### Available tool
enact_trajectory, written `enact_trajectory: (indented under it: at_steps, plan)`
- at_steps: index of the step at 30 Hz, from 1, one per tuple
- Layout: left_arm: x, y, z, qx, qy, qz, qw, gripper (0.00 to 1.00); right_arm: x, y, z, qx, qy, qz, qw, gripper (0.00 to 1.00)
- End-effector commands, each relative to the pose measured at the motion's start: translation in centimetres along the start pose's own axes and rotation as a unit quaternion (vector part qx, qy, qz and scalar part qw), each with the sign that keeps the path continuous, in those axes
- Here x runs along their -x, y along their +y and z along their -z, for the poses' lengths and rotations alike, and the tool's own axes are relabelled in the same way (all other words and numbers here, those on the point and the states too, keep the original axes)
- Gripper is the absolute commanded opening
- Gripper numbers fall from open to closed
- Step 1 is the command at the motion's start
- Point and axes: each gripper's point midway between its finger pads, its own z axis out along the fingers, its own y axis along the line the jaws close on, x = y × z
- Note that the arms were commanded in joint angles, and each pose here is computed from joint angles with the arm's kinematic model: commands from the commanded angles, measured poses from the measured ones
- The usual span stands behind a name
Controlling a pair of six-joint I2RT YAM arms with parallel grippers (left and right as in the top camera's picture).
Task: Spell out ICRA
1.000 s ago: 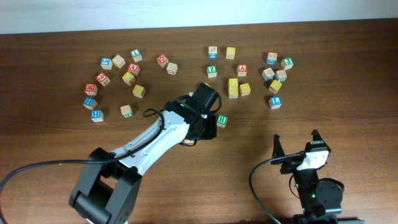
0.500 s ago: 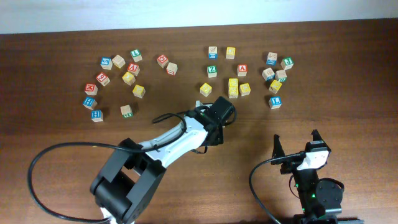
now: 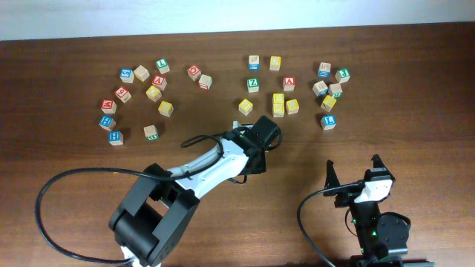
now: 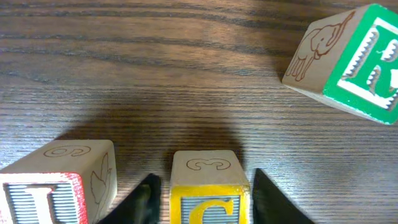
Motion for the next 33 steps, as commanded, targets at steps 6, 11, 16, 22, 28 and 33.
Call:
enact_trajectory:
  at_steps: [6, 11, 16, 22, 28, 33]
  plan:
    - [1.2, -0.5, 1.5, 0.009, -0.002, 0.001, 1.0, 0.44, -0.2, -0.1, 0.0, 0.0, 0.002, -0.004, 1.0, 0.98]
    - [3.8, -2.1, 6.3, -0.001, -0.012, 0.003, 1.0, 0.45, -0.2, -0.1, 0.0, 0.0, 0.002, -0.004, 1.0, 0.99]
    - [10.4, 6.7, 19.3, 0.019, -0.064, 0.112, 0.991, 0.99, -0.2, -0.1, 0.0, 0.0, 0.002, -0.004, 1.0, 0.98]
    - [9.9, 23.0, 23.4, 0.101, -0.046, 0.294, 0.949, 0.99, 1.4, 0.9, 0.1, 0.028, -0.031, -0.016, 0.999, 0.98]
    - [8.4, 28.0, 23.7, 0.128, -0.017, 0.359, 0.924, 0.99, 9.5, 9.8, 5.3, 0.341, -0.112, -0.232, 0.904, 0.98]
    - [8.4, 28.0, 23.7, 0.129, -0.017, 0.359, 0.924, 0.99, 21.8, 8.0, 10.3, 0.318, -0.263, -0.238, 0.879, 0.98]
